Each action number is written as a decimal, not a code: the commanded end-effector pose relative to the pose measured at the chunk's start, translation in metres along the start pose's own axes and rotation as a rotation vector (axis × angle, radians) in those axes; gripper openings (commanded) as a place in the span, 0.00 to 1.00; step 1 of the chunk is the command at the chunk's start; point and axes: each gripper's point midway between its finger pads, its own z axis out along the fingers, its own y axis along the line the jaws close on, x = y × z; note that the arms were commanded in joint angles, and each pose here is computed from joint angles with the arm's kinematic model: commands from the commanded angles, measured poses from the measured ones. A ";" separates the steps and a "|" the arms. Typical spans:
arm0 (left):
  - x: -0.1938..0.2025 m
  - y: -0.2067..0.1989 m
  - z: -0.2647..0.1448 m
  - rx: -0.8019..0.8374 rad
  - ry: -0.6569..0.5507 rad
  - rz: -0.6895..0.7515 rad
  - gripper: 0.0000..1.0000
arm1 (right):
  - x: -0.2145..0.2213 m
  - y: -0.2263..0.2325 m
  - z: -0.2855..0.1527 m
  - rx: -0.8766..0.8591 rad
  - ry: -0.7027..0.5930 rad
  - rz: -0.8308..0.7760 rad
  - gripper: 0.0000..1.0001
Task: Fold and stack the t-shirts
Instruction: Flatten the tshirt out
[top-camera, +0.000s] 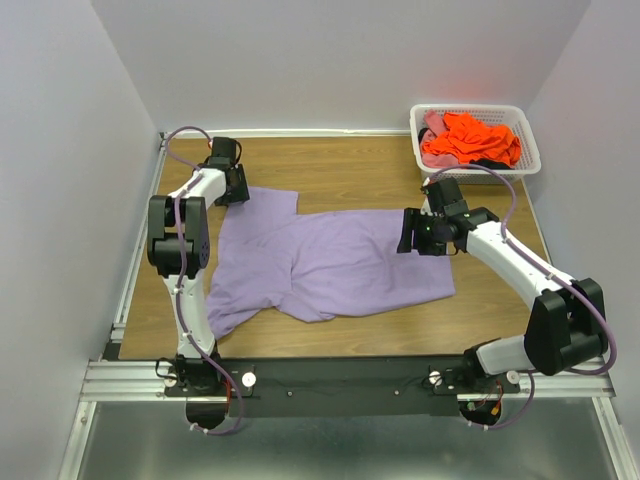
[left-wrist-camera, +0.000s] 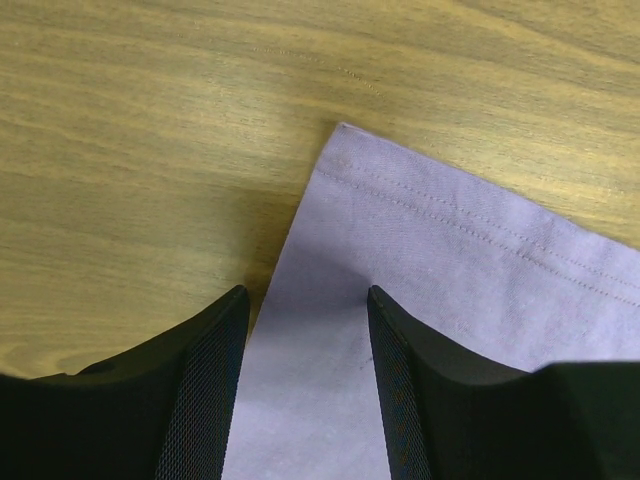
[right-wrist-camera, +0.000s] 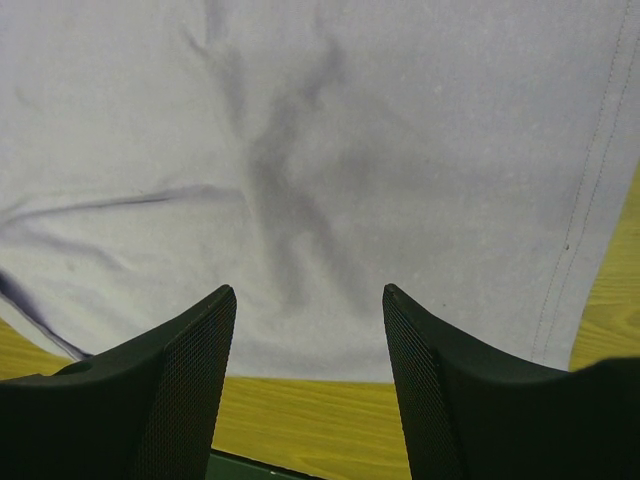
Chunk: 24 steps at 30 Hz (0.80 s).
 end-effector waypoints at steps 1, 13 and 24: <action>0.030 0.005 0.019 -0.032 0.092 0.020 0.53 | -0.003 -0.006 0.006 0.029 -0.016 0.000 0.68; 0.049 0.005 0.026 -0.042 0.147 0.061 0.00 | -0.020 -0.007 0.011 0.054 -0.051 -0.015 0.68; 0.028 0.008 0.009 -0.053 0.075 0.057 0.00 | -0.090 -0.073 0.039 0.348 -0.239 0.038 0.56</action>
